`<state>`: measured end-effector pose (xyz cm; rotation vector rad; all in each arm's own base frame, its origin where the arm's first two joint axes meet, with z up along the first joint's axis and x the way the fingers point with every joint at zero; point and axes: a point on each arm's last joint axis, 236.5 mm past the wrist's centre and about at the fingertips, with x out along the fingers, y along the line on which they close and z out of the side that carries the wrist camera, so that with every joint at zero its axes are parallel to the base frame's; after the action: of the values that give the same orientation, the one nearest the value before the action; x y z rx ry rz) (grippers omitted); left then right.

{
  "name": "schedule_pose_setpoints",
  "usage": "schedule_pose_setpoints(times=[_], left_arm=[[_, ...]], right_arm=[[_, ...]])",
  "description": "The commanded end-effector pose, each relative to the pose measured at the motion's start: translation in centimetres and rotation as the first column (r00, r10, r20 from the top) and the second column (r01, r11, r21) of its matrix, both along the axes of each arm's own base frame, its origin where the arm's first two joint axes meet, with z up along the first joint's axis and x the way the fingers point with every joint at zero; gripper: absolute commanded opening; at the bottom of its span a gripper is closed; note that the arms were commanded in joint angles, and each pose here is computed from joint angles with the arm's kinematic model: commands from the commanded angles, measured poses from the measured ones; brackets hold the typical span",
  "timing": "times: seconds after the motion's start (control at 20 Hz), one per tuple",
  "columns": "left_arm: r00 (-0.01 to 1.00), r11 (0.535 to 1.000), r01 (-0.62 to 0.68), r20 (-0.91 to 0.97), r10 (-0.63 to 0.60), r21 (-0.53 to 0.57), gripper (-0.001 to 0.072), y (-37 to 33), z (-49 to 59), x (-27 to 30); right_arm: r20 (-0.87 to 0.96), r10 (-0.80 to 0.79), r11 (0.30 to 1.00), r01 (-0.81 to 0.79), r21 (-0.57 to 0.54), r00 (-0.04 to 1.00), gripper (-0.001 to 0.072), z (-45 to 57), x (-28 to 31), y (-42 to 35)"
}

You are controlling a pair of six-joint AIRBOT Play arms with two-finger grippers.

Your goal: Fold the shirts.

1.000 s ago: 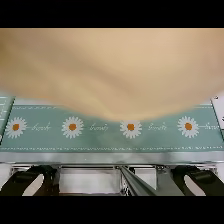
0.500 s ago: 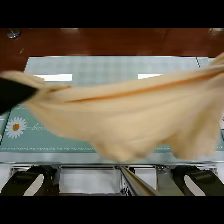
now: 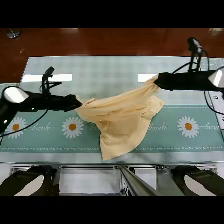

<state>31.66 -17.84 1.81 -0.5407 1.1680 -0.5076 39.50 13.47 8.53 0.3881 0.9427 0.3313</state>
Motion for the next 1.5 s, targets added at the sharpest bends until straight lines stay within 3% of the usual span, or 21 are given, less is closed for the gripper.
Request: schedule_pose_setpoints(times=[0.0,0.05,0.1,0.15,0.25,0.4,0.6,0.8,0.9,1.05,1.1,1.15,1.25,1.45], left_arm=[[0.996,0.996,-0.055,-0.077,0.050,-0.073,0.0032,-1.4,-2.9,3.6],[0.992,0.996,0.026,-0.124,-0.037,-0.086,0.0261,-2.3,-3.3,2.6],[0.975,0.986,0.148,-0.157,-0.158,-0.073,0.0714,-2.4,-3.7,1.1],[0.946,0.974,0.222,-0.233,-0.224,-0.035,0.0702,-0.9,-4.5,-0.1],[0.909,0.968,0.247,-0.357,-0.215,0.045,0.0701,3.6,-5.2,-1.4],[0.917,0.995,0.077,-0.396,-0.044,0.068,0.0700,8.9,-5.2,-1.0],[0.889,0.992,0.015,-0.452,-0.069,-0.122,0.0699,6.5,-7.1,-4.2],[0.931,0.975,-0.163,-0.351,0.102,-0.149,0.0698,3.8,-10.2,-1.2],[0.974,0.981,-0.068,-0.224,0.026,-0.181,0.0698,1.5,-9.6,-0.3],[0.971,0.984,0.004,-0.236,-0.046,-0.179,0.0695,-1.3,-10.7,-1.4],[0.970,0.983,0.025,-0.233,-0.068,-0.184,0.0489,-1.8,-10.5,-1.6],[0.973,0.975,0.085,-0.195,-0.126,-0.207,0.0032,-2.3,-9.7,-1.9],[0.974,0.954,0.161,-0.116,-0.195,-0.252,0.0020,-2.9,-7.0,-1.3],[0.978,0.943,0.205,0.009,-0.210,-0.263,0.0020,-2.8,-2.1,1.5]], right_arm=[[-0.100,-0.087,0.990,0.097,0.099,0.991,0.0122,-4.6,5.0,0.7],[-0.138,-0.061,0.988,0.079,0.132,0.989,0.0506,-4.8,5.5,1.1],[-0.150,0.041,0.991,-0.021,0.133,0.988,0.0620,-4.5,5.2,1.5],[-0.164,0.131,0.987,-0.113,0.114,0.978,0.0620,-4.1,4.4,0.9],[-0.234,0.149,0.989,-0.149,0.017,0.961,0.0620,-3.8,2.4,-3.8],[-0.356,-0.038,0.989,-0.016,-0.146,0.934,0.0619,-5.0,-2.4,-14.1],[-0.390,-0.244,0.966,0.256,-0.020,0.888,0.0619,-9.1,-10.2,-16.5],[-0.336,-0.111,0.937,0.211,0.279,0.935,0.0619,-10.5,-13.9,-7.8],[-0.377,-0.061,0.934,0.186,0.304,0.924,0.0619,-11.7,-15.9,-5.3],[-0.437,0.024,0.953,0.112,0.283,0.899,0.0618,-13.2,-18.2,-2.9],[-0.450,0.035,0.954,0.104,0.280,0.892,0.0619,-13.3,-18.5,-2.5],[-0.458,0.041,0.954,0.102,0.283,0.888,0.0619,-13.3,-18.7,-2.1],[-0.481,0.046,0.959,0.096,0.266,0.875,0.0619,-13.6,-19.3,-2.0],[-0.555,0.039,0.983,0.067,0.170,0.831,0.0619,-15.2,-21.2,-2.3]])
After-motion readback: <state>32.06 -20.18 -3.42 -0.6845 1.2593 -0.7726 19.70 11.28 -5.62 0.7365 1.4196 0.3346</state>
